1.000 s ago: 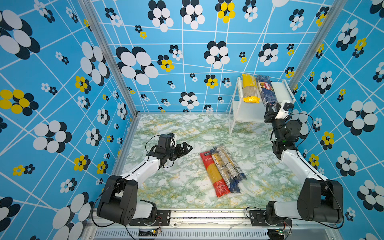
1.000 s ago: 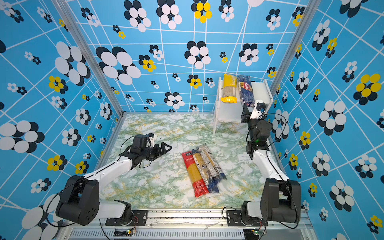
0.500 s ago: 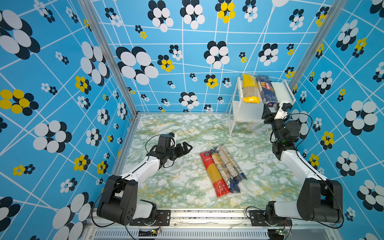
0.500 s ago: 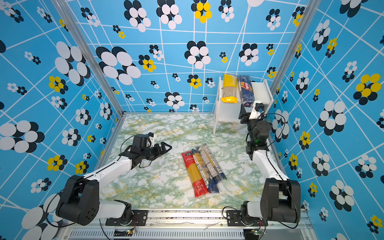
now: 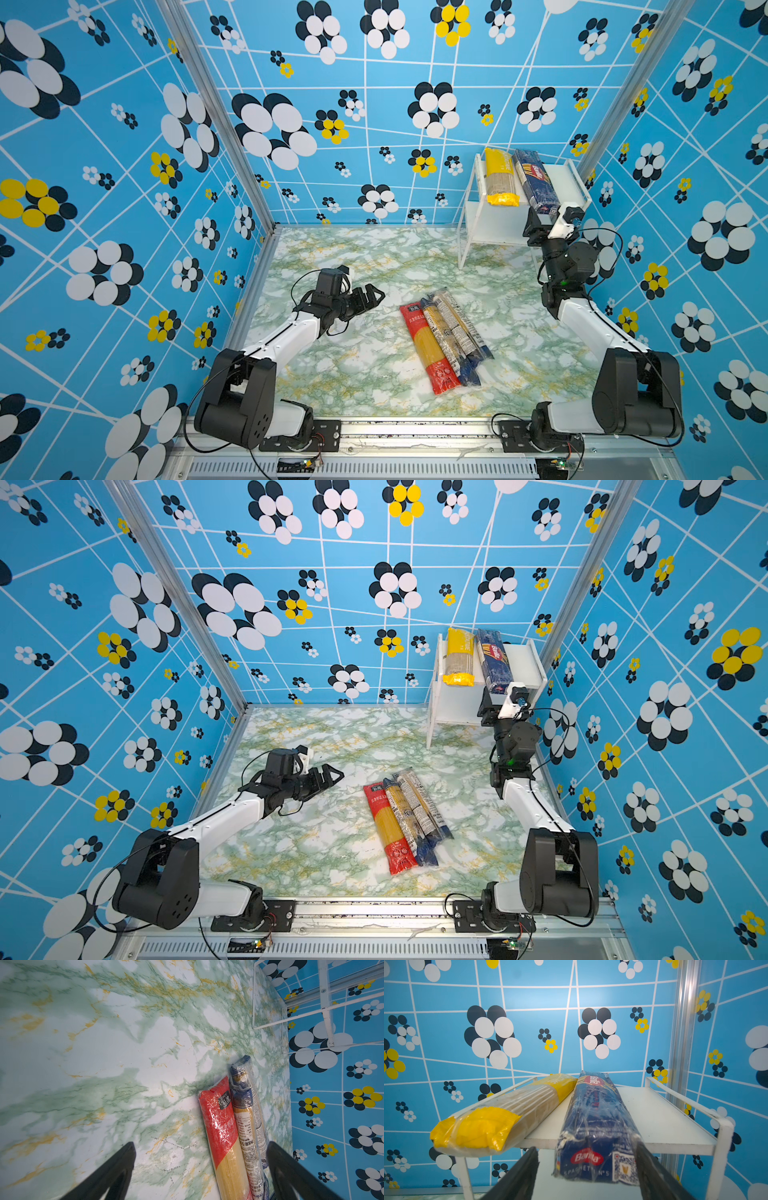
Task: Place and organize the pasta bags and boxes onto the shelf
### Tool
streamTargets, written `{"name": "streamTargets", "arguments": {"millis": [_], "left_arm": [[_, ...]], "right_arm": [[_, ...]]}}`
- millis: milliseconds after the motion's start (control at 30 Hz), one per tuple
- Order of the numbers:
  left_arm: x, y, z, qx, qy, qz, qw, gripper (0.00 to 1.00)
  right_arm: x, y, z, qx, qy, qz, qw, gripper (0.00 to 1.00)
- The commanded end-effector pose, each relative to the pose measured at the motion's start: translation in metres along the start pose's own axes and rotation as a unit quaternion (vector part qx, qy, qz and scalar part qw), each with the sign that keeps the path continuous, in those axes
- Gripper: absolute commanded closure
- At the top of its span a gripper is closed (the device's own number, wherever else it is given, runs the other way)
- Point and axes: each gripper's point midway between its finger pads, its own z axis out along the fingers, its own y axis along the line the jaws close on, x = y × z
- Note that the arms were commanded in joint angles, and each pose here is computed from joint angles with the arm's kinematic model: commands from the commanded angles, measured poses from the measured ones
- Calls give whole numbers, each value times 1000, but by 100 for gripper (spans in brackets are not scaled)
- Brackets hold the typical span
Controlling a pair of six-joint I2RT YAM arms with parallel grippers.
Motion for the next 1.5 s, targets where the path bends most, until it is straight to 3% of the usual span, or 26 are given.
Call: {"name": "streamTargets", "arguments": {"millis": [0,600,767,867,1167,1467], "left_arm": [[-5,-7,2,4,-2,6,1000,1],[-2,-13,5,11,2,9,1000,1],[-1,-15,4,12,2,12,1000,1],[0,-14,3,12,2,11,1000,1],[0,-16,0,11,-2,16,1000,1],[0,-18,1,17,1,15,1000,1]], "right_arm": [[9,-1,2,12,6,0,1000,23],[-8,1,-25,55,74,-28,995,19],[-10,13,-19,32,99,-21,994,1],[-11,33,-19,-26,85,-34,996,1],[-16,46,-12,-60,118,-15,991,1],[-17,35,-8,-22,163,14,986,1]]}}
